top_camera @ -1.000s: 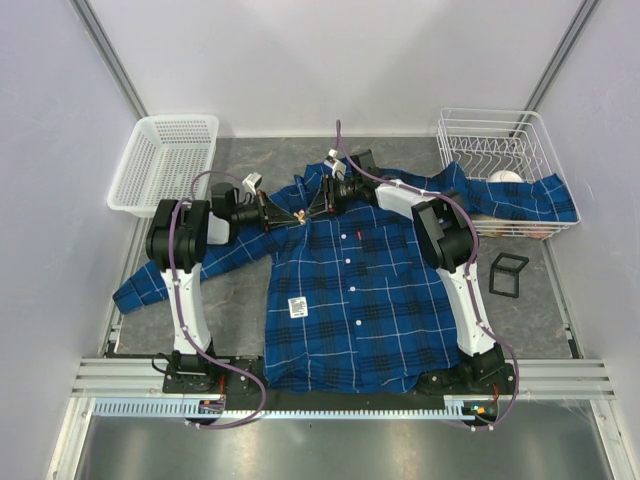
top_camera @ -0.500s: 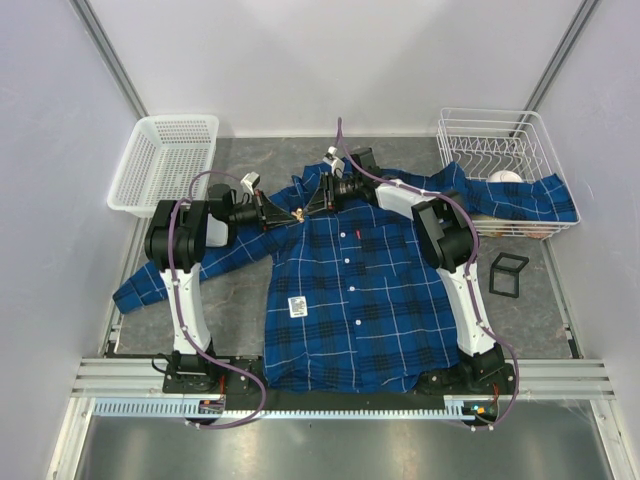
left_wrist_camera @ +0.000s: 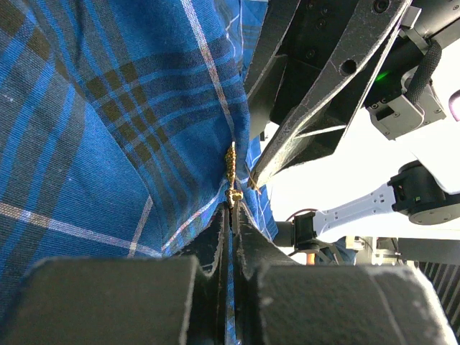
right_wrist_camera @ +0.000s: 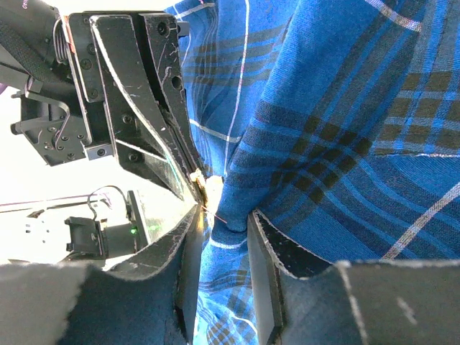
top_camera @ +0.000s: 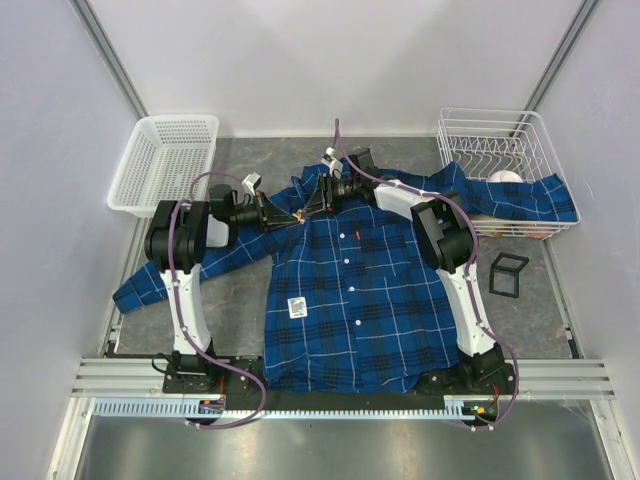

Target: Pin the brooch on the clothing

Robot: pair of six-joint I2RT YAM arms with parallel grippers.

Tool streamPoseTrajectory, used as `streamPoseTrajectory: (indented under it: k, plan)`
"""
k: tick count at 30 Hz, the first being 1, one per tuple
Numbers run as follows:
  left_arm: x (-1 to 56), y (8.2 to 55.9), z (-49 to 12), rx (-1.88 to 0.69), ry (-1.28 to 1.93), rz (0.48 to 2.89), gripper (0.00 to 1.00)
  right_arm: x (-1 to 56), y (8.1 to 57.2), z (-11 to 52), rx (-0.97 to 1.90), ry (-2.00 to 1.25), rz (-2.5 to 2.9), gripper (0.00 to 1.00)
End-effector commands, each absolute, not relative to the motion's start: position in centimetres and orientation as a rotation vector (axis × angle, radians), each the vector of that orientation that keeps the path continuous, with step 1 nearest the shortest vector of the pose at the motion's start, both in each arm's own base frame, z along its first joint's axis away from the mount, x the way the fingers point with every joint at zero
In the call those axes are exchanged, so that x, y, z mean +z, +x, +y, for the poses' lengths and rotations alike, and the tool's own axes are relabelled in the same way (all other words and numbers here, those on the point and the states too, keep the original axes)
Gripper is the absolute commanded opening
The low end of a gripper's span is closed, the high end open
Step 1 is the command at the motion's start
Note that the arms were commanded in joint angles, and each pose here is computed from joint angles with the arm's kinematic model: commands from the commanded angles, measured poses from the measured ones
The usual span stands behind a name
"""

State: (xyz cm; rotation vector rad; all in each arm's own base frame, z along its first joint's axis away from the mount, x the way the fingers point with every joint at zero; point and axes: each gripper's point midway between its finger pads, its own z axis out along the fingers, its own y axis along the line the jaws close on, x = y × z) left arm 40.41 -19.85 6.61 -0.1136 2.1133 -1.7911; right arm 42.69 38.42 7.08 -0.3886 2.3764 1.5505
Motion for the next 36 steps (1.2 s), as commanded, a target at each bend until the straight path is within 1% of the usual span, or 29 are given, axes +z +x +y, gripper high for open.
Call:
streamPoseTrajectory:
  k: [1, 5, 13, 19, 23, 36]
  plan:
    - [8.7, 39.4, -21.0, -1.812, 0.038, 2.077, 0.02, 10.5, 42.4, 40.1, 1.575, -0.470, 2.275, 0.37]
    - [8.8, 39.3, -21.1, -1.798, 0.065, 2.078, 0.02, 10.3, 42.5, 40.4, 1.577, -0.467, 2.280, 0.34]
    - [8.8, 39.1, -21.4, -1.746, 0.161, 2.083, 0.02, 9.5, 42.0, 40.8, 1.530, -0.503, 2.314, 0.34]
    - [8.5, 39.3, -21.4, -1.722, 0.184, 2.093, 0.02, 9.4, 41.7, 41.0, 1.533, -0.524, 2.323, 0.37]
    - [8.3, 39.3, -21.4, -1.718, 0.192, 2.097, 0.02, 9.6, 41.7, 41.2, 1.566, -0.523, 2.309, 0.41]
    - [8.2, 39.4, -21.6, -1.710, 0.224, 2.096, 0.02, 8.6, 42.1, 41.6, 1.535, -0.471, 2.338, 0.41]
